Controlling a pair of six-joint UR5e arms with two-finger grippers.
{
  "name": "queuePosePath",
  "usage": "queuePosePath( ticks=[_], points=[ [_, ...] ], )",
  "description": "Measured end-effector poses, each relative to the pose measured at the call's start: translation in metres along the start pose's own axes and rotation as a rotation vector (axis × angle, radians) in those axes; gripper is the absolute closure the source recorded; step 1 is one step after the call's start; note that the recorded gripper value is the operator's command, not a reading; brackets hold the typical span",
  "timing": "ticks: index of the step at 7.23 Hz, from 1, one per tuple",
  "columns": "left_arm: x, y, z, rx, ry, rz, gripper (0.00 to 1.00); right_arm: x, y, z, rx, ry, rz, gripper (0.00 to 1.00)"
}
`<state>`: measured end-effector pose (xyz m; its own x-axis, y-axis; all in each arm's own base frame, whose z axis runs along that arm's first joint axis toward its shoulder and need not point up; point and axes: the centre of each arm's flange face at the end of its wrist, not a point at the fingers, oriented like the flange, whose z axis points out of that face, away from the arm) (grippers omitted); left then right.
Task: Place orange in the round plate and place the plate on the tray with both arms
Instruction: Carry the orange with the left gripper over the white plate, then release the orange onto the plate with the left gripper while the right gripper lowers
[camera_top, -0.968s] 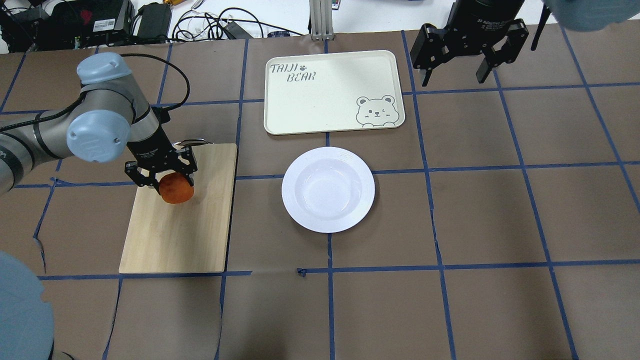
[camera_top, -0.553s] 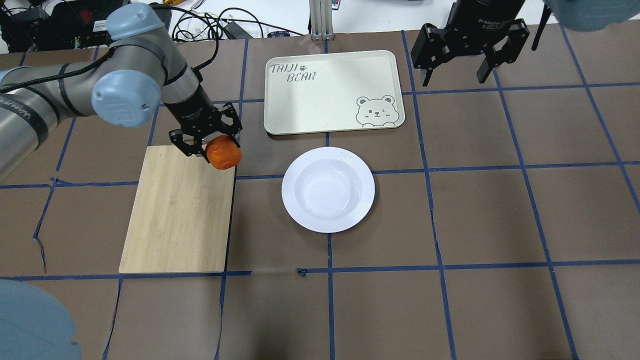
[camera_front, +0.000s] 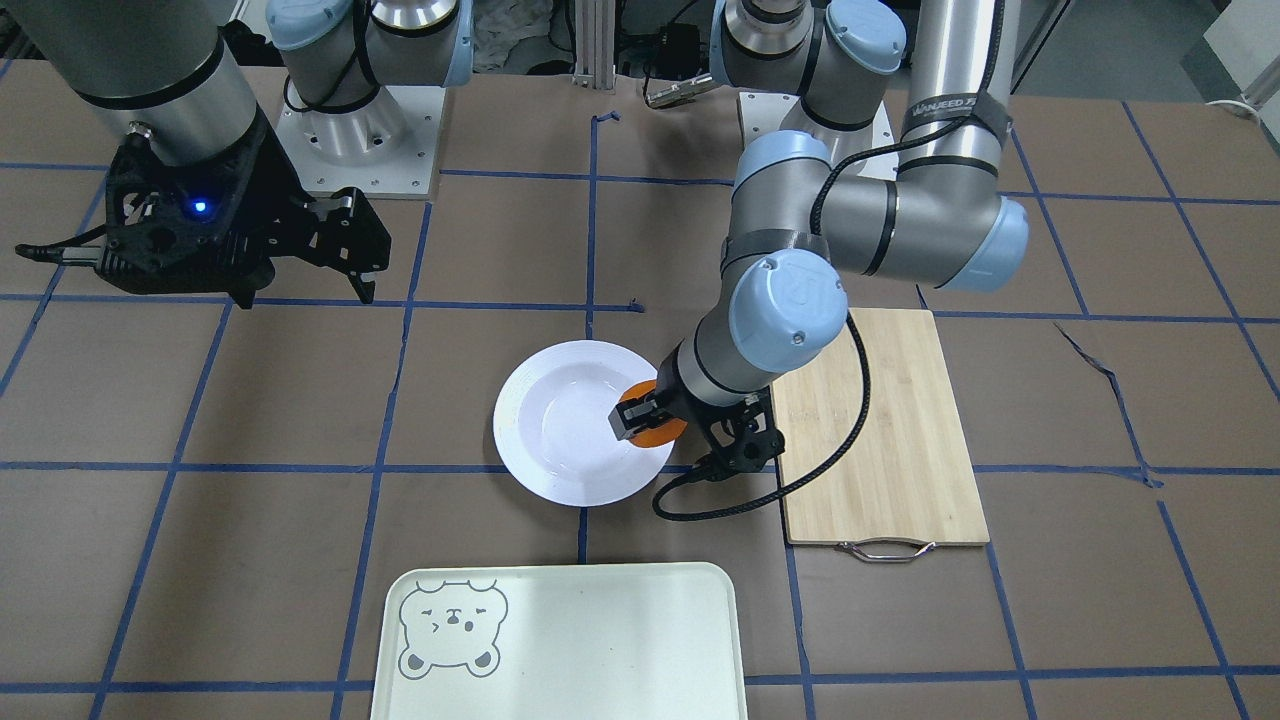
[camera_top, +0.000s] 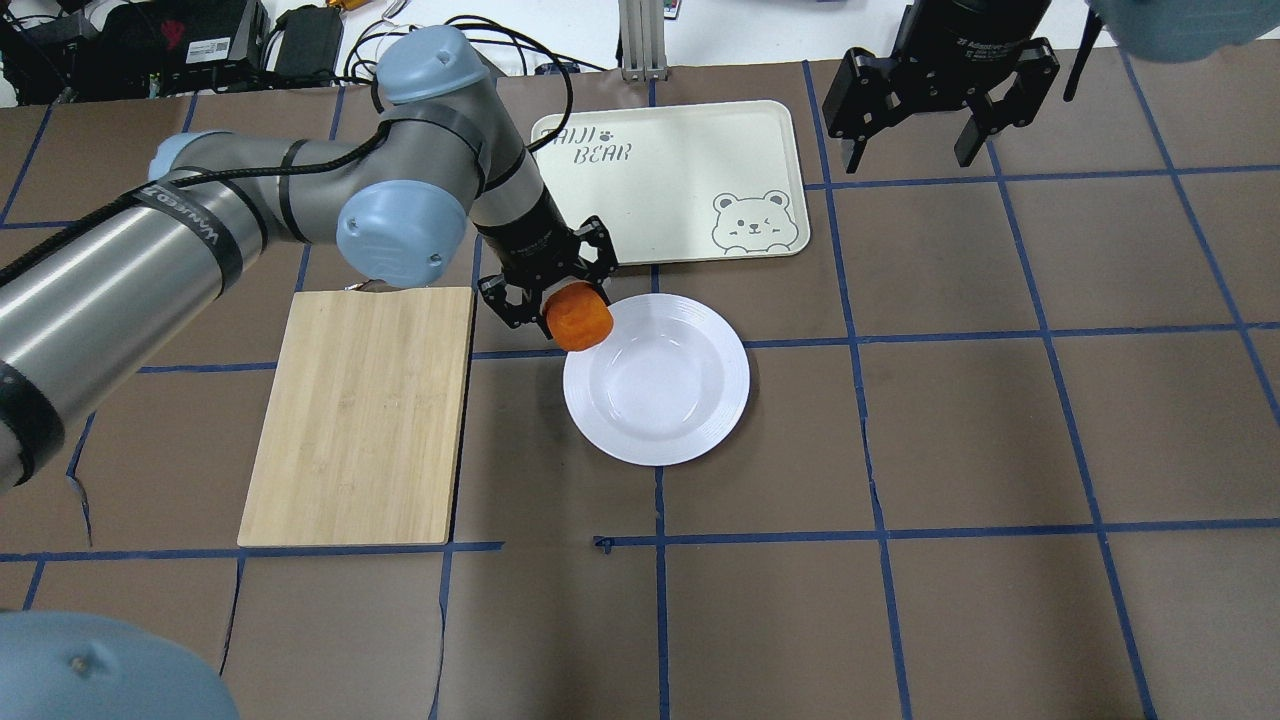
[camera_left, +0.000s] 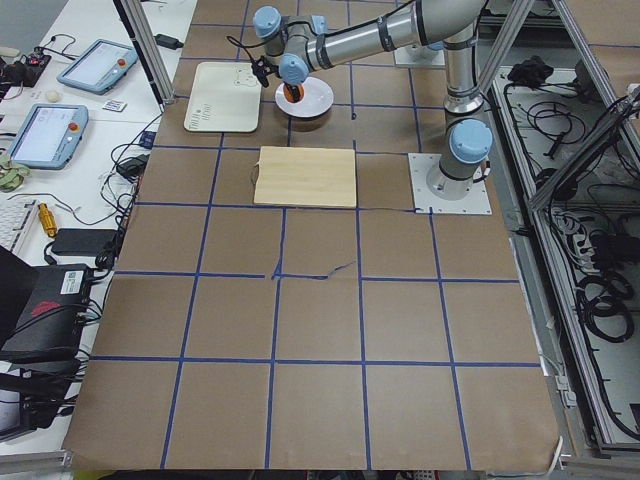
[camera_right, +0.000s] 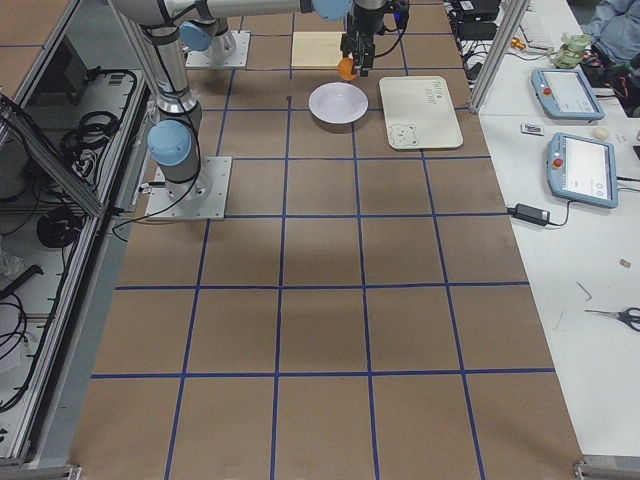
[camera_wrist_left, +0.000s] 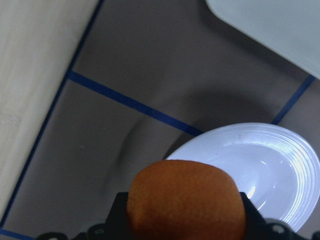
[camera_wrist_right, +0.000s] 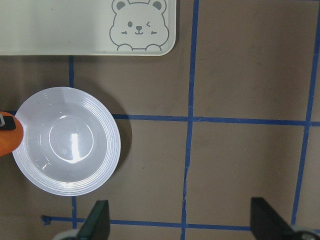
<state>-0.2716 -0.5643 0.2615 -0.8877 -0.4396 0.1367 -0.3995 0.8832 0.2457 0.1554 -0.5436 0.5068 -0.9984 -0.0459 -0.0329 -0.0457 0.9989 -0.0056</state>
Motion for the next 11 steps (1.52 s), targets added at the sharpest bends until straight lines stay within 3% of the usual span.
queuePosePath(
  ticks=[1,2,3,5,6,7,9,11],
  points=[
    [0.011,0.007,0.018,0.006,0.002,0.024,0.56,0.0,0.0,0.0,0.0,0.0,-0.002,0.0],
    [0.02,0.013,0.031,0.006,0.0,0.036,0.21,0.0,0.0,0.0,-0.001,0.001,-0.003,0.0],
    [0.025,0.019,0.04,0.002,-0.006,0.033,0.0,0.0,0.0,0.001,-0.001,0.0,-0.003,0.0],
    [0.035,0.031,0.045,0.005,-0.013,0.01,0.0,-0.002,-0.001,0.003,-0.005,-0.01,0.001,0.0],
    [0.037,0.033,0.036,0.031,-0.015,0.027,0.0,-0.003,-0.002,0.009,-0.013,-0.023,0.003,0.0],
    [0.035,0.027,0.016,0.093,-0.037,0.075,0.0,-0.004,-0.004,0.021,-0.027,-0.051,0.009,0.0],
    [0.006,-0.02,-0.05,0.223,-0.106,0.15,0.0,0.009,-0.021,0.062,-0.081,-0.131,0.05,0.0],
    [-0.067,-0.08,-0.114,0.265,-0.125,0.211,0.0,0.023,-0.043,0.123,-0.115,-0.187,0.084,0.0]
  ],
)
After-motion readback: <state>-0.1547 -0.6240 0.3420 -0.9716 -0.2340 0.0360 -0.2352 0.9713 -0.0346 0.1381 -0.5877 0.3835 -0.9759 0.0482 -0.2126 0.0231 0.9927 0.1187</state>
